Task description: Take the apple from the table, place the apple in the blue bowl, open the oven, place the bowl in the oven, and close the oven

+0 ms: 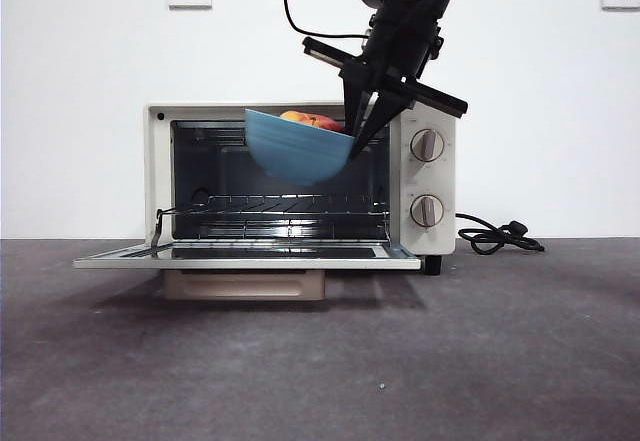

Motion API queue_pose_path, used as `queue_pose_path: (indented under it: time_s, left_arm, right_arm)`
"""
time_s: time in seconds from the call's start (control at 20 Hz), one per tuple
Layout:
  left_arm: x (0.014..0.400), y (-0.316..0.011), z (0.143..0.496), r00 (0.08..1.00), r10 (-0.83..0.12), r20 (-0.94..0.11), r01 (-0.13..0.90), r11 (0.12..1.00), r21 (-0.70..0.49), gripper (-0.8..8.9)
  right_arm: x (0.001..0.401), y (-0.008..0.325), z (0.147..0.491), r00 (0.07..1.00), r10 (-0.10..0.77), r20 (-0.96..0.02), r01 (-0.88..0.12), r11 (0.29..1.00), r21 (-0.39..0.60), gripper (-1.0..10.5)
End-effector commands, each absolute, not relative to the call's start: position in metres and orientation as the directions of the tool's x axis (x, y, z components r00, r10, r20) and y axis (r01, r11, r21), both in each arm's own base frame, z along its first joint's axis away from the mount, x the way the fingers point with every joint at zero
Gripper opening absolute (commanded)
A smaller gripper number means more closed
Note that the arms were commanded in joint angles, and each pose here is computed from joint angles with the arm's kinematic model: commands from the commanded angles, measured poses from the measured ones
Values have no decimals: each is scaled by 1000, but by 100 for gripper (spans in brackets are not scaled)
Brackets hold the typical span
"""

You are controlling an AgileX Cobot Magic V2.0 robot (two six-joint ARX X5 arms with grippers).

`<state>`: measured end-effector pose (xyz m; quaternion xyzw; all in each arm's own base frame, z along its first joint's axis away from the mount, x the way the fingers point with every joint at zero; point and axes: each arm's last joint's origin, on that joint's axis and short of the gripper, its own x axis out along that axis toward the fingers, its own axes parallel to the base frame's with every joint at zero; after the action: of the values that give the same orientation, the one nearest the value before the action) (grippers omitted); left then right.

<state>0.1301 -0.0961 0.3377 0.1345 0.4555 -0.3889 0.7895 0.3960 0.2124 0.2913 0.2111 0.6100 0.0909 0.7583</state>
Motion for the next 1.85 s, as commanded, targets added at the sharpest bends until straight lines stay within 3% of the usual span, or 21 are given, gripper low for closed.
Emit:
queue_pose_path:
  time_s: [0.05, 0.3, 0.7, 1.2, 1.55, 1.85]
  left_arm:
    - [129, -95, 337, 281, -490, -825, 753, 646, -127, -5]
    - [129, -95, 337, 281, -491, -825, 755, 643, -125, -5]
    - [129, -96, 337, 273, -502, -821, 756, 639, -140, -5]
    - [129, -95, 337, 273, -502, -820, 747, 648, -149, -5]
    - [126, -94, 339, 279, -506, -816, 746, 650, -148, -5]
    - [125, -93, 340, 285, -510, -812, 747, 649, -146, -5]
  right_arm:
    - [401, 215, 284, 250, 372, -894, 225, 876, 427, -12]
    - [405, 215, 282, 297, 338, -893, 353, 831, 431, -12]
    - [406, 212, 281, 334, 256, -907, 451, 802, 392, -12]
    - [408, 212, 280, 365, 225, -903, 467, 795, 387, -12]
    - [412, 216, 266, 312, 247, -918, 456, 808, 372, 7]
    - [413, 216, 262, 319, 228, -920, 448, 819, 358, 12]
